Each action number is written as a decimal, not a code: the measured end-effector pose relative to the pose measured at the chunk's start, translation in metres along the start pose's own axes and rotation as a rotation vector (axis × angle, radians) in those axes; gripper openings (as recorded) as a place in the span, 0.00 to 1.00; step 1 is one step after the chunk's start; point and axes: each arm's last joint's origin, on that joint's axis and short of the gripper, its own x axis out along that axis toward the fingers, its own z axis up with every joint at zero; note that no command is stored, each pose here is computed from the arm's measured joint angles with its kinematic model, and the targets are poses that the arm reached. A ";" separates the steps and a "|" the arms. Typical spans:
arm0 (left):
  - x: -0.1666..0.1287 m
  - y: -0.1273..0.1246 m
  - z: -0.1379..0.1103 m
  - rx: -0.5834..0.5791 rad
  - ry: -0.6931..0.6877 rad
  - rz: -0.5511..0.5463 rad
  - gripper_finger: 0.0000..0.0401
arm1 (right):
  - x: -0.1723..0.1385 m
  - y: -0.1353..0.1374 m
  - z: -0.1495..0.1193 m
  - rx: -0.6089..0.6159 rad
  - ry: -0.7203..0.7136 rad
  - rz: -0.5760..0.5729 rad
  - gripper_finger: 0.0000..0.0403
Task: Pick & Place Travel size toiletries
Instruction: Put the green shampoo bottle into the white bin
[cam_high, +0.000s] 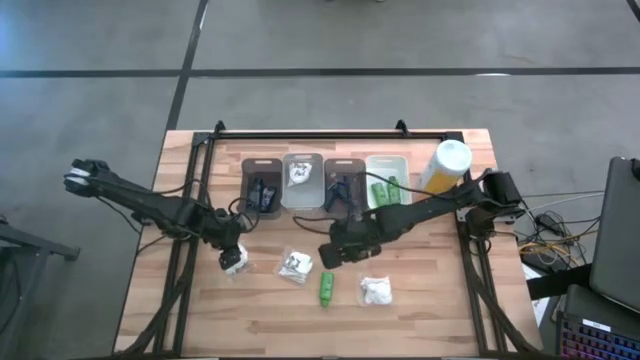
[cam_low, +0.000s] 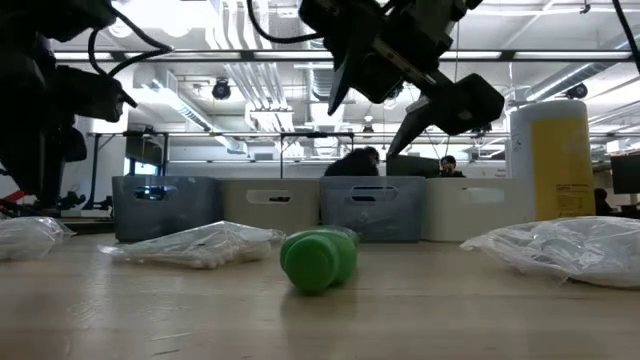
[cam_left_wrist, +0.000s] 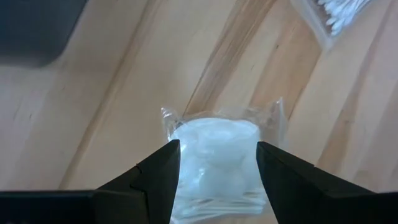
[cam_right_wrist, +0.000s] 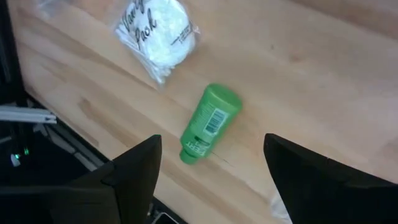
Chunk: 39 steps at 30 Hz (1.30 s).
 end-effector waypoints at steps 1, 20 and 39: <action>0.001 0.001 -0.001 0.006 -0.001 0.004 0.54 | 0.003 0.002 -0.001 0.017 0.003 -0.003 0.70; 0.020 0.016 -0.012 0.091 -0.019 0.110 0.54 | 0.085 0.030 -0.023 0.225 0.033 -0.114 0.79; 0.019 0.016 -0.012 0.090 -0.030 0.113 0.54 | 0.090 0.027 -0.027 0.158 -0.020 -0.264 0.64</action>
